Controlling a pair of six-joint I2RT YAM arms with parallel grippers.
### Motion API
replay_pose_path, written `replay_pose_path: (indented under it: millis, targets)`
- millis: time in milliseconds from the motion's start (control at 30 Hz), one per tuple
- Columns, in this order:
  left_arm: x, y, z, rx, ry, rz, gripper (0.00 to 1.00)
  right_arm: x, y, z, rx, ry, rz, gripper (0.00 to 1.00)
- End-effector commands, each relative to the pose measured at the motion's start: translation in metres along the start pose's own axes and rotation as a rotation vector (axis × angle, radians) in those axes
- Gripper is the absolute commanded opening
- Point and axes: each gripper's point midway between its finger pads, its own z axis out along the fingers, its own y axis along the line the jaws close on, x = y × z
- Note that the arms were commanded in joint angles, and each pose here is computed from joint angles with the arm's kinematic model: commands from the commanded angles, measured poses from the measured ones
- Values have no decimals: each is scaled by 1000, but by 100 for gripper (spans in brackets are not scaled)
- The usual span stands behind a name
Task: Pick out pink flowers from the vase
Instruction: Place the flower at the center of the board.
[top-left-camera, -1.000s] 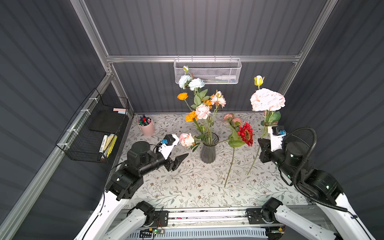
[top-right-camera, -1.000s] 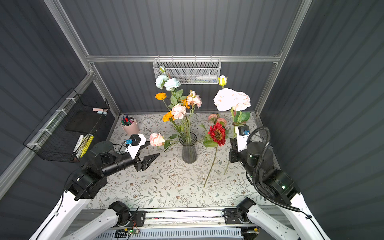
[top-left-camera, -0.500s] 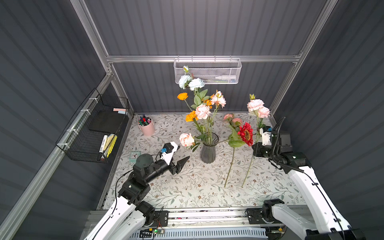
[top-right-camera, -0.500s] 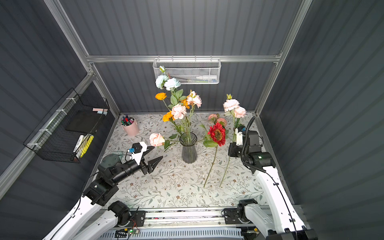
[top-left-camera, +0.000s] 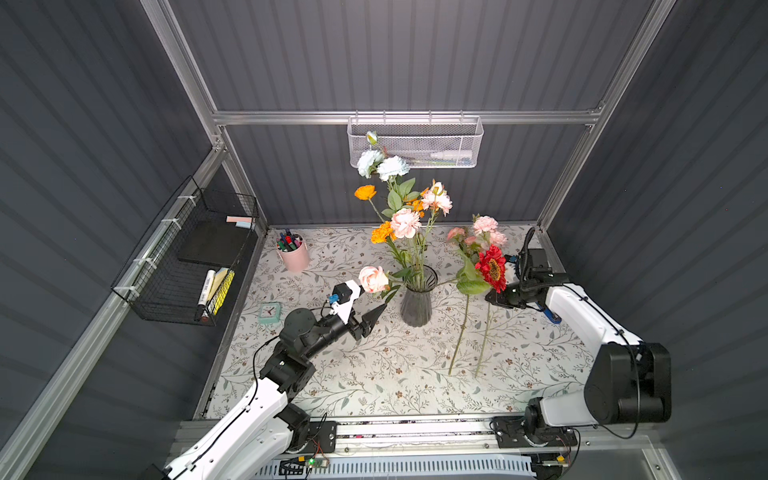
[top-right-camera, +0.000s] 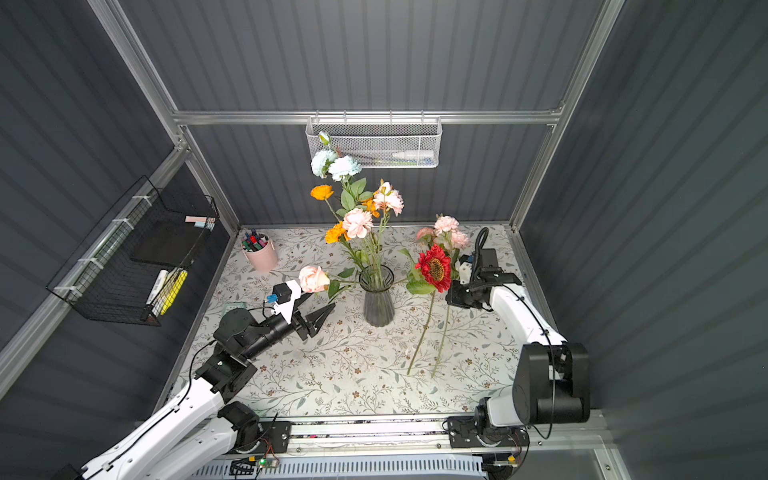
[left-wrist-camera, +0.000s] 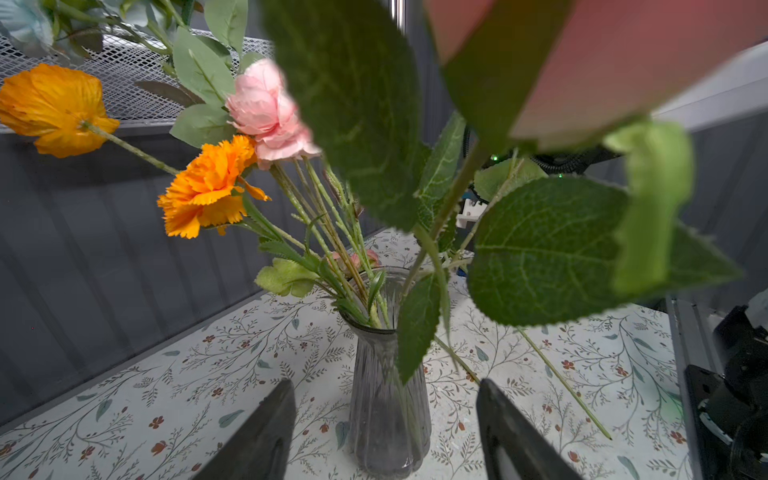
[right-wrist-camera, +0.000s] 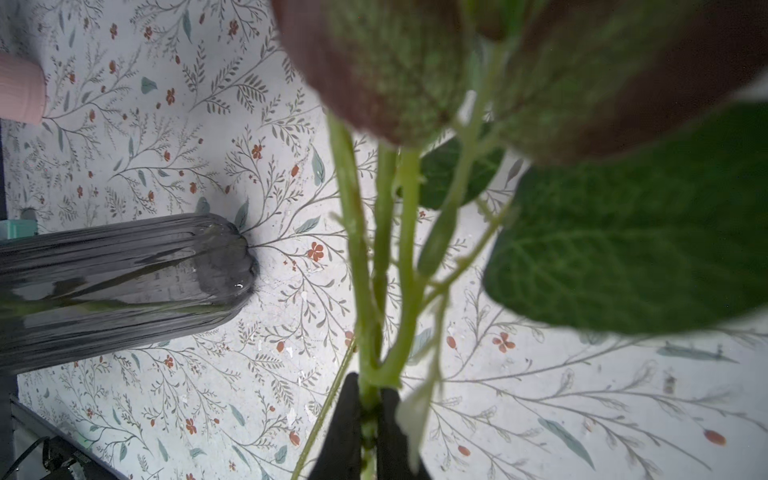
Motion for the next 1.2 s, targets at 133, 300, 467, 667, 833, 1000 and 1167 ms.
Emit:
replay_pose_path:
  millis: [133, 300, 467, 667, 833, 1000, 1167]
  targets:
    - [-8, 5, 7, -20, -73, 12, 70, -20, -12, 25, 30, 14, -19, 0]
    - [-5, 5, 11, -12, -75, -5, 70, -27, -26, 40, 86, 20, -9, 0]
    - [0, 5, 13, -10, -64, -11, 71, -32, -31, 51, 114, 35, -14, 2]
    - [4, 5, 12, -9, -59, -23, 71, -37, -37, 66, 171, 64, -45, 2]
    - [5, 5, 10, -10, -63, -30, 71, -38, -39, 79, 176, 94, -40, 4]
    - [6, 4, 9, -9, -65, -32, 71, -33, -38, 87, 179, 125, -43, 7]
    - [8, 3, 8, -9, -65, -37, 71, -29, -38, 90, 178, 132, -43, 12]
